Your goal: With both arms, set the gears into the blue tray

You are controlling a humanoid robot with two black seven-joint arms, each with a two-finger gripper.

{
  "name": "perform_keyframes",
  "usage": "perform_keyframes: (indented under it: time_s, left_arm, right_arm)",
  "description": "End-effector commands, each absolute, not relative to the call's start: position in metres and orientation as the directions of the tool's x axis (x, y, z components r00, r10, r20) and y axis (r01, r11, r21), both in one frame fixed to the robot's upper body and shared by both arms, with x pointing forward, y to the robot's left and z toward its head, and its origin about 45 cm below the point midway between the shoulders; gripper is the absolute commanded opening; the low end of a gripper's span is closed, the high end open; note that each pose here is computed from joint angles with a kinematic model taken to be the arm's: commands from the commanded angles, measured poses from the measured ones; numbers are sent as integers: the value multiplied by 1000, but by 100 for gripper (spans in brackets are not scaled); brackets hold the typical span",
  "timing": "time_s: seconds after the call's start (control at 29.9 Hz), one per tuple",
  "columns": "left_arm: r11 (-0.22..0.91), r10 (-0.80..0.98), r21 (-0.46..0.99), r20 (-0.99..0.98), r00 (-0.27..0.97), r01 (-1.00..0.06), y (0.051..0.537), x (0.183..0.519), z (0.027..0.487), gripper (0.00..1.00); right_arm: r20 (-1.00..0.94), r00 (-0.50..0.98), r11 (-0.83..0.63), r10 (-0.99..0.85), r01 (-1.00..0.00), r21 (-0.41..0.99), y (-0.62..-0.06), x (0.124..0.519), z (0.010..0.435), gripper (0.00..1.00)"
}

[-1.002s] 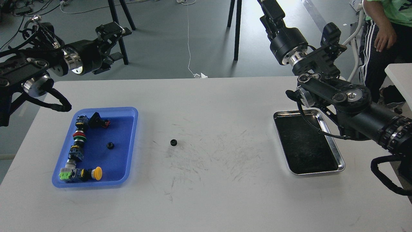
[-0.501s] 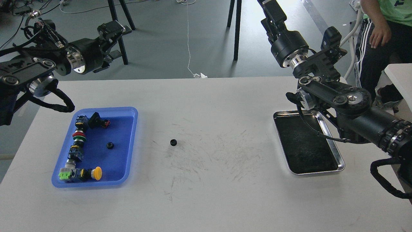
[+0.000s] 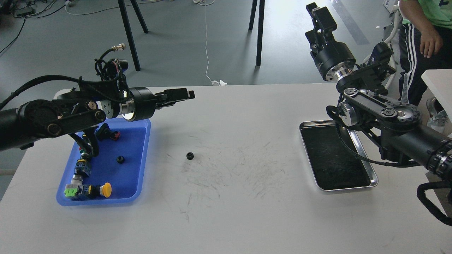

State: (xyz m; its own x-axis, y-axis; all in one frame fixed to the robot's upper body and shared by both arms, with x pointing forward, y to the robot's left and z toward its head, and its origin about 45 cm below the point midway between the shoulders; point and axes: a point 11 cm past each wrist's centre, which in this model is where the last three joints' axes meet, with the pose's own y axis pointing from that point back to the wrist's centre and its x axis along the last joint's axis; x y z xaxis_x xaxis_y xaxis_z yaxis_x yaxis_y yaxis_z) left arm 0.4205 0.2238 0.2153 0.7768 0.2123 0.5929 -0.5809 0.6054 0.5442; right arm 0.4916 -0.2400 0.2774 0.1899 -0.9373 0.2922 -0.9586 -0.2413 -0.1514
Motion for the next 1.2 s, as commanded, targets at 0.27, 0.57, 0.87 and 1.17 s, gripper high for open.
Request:
perform_keyframes:
  time_s: [0.27,0.57,0.87,1.17]
  left_arm:
    - [534,45,635,638,769,-558,228,395,182,98]
    - [560,-38,646,646,762,-519,224,389,182,99]
    - [641,-344,663,699,627,-388,196,354,158,94]
    - [634,-400,667,716,573,-391,182,362,139,86]
  right_arm:
    - [257,152,-187,-954,-975,-119,-262,483,258,94]
    - [242,142,-172,-960,-979,-108,-267,480,251,94]
    - [204,111,-133,-973,-987,-95,-277,475,240,94]
    - [146,65,-78,-987,-993,-87,-291,469,231,94]
